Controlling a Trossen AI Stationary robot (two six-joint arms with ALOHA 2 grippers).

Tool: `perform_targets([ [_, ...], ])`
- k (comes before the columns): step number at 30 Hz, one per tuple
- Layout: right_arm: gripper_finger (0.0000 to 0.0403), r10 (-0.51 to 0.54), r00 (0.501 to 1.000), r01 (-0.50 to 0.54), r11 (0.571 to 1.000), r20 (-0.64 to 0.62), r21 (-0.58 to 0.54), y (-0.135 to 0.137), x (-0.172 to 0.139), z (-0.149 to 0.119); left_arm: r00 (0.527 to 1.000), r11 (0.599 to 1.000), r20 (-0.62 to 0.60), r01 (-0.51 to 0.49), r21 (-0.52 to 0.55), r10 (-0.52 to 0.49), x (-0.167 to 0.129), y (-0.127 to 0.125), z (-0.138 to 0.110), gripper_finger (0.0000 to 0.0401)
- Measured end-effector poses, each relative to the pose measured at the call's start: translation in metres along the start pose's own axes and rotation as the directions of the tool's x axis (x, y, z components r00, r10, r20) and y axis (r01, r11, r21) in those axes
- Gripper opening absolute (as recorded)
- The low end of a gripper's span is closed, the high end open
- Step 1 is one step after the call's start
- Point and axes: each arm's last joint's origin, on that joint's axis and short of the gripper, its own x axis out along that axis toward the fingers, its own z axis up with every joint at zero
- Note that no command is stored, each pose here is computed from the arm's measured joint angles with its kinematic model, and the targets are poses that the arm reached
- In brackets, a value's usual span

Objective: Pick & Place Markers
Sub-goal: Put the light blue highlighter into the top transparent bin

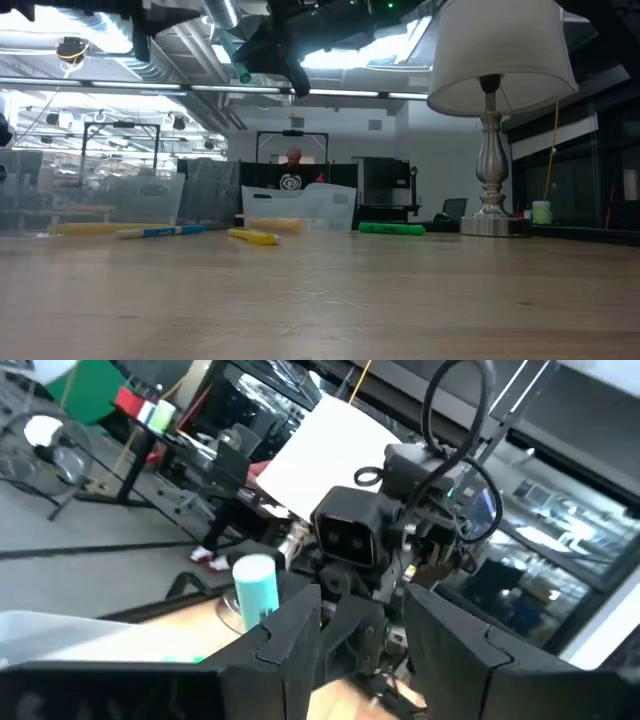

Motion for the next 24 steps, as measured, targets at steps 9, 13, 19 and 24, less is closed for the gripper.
perform_targets([
  [9,0.0062,0.026,0.997,-0.028,0.999,0.072,0.029,0.004,0.0,0.007,0.999,1.0,-0.052,0.002,-0.017,-0.003,0.004,0.005,-0.011,0.0139],
  [13,0.0062,0.058,0.993,-0.063,0.997,0.103,0.042,0.006,0.0,0.01,0.998,0.999,-0.066,-0.008,-0.031,0.006,0.007,0.006,-0.013,0.0139],
  [19,0.0062,0.106,0.987,-0.113,0.992,0.116,0.051,0.011,0.0,0.011,0.994,0.999,-0.107,-0.039,-0.033,0.036,0.015,0.009,-0.019,0.0139],
  [24,0.0062,0.119,0.986,-0.125,0.991,0.115,0.046,0.017,0.001,0.01,0.994,0.999,-0.101,-0.035,-0.008,0.034,0.021,0.009,-0.021,0.0139],
])
